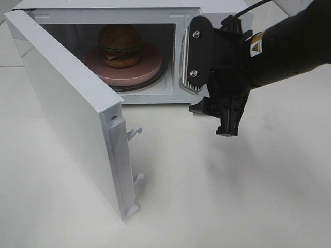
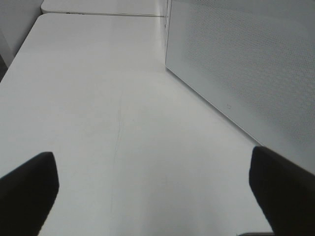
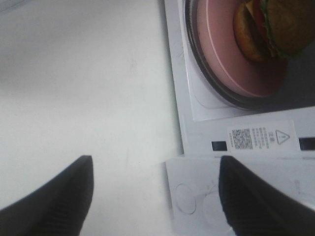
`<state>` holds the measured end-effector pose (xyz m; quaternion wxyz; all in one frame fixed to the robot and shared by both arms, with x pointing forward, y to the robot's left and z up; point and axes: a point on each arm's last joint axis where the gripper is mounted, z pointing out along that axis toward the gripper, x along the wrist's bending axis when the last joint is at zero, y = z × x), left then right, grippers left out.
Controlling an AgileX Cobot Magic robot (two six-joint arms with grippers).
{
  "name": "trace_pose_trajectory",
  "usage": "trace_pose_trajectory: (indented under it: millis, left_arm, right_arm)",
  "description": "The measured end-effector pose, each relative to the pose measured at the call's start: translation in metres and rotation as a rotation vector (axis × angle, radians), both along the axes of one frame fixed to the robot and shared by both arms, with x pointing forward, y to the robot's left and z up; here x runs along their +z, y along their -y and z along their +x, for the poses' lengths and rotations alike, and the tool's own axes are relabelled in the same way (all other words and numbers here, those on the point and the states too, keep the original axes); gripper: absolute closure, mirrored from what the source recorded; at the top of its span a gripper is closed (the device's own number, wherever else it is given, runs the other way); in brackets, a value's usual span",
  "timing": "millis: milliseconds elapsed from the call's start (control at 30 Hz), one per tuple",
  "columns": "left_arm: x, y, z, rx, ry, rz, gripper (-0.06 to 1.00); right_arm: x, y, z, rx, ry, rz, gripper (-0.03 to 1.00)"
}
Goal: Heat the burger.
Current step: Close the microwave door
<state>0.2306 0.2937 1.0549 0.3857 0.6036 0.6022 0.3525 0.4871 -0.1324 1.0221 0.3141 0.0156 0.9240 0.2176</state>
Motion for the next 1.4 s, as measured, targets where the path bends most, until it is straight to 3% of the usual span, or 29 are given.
trace_pose_trajectory:
  millis: [33,133,200,300,633,833,1067,1400]
  left_arm:
    - [0.000,0.000,0.000,0.000,0.000,0.000,-0.03]
    - [0.000,0.000,0.000,0.000,0.000,0.000,-0.03]
    - [0.000,0.000,0.000,0.000,0.000,0.000,-0.03]
    - [0.000,0.000,0.000,0.000,0.000,0.000,-0.03]
    - [0.000,0.000,0.000,0.000,0.000,0.000,-0.03]
    - [0.000,0.000,0.000,0.000,0.000,0.000,-0.03]
    - [0.000,0.000,0.000,0.000,0.000,0.000,-0.03]
    - [0.000,0.000,0.000,0.000,0.000,0.000,-0.03]
  right_arm:
    - [0.005,0.005,-0.007,-0.053,-0.018,0.053,0.28]
    - [0.007,0.007,-0.011,-0.081,-0.027,0.080,0.28]
    - [0.018,0.018,-0.027,-0.184,-0.075,0.179,0.28]
    - [0.023,0.026,-0.040,-0.275,-0.136,0.247,0.28]
    - [0.045,0.054,-0.081,-0.500,-0.310,0.356,0.24]
    - [0.054,0.068,-0.102,-0.577,-0.374,0.368,0.18]
    - [0.059,0.090,-0.135,-0.671,-0.484,0.303,0.19]
    - [0.070,0.114,-0.170,-0.737,-0.506,0.355,0.20]
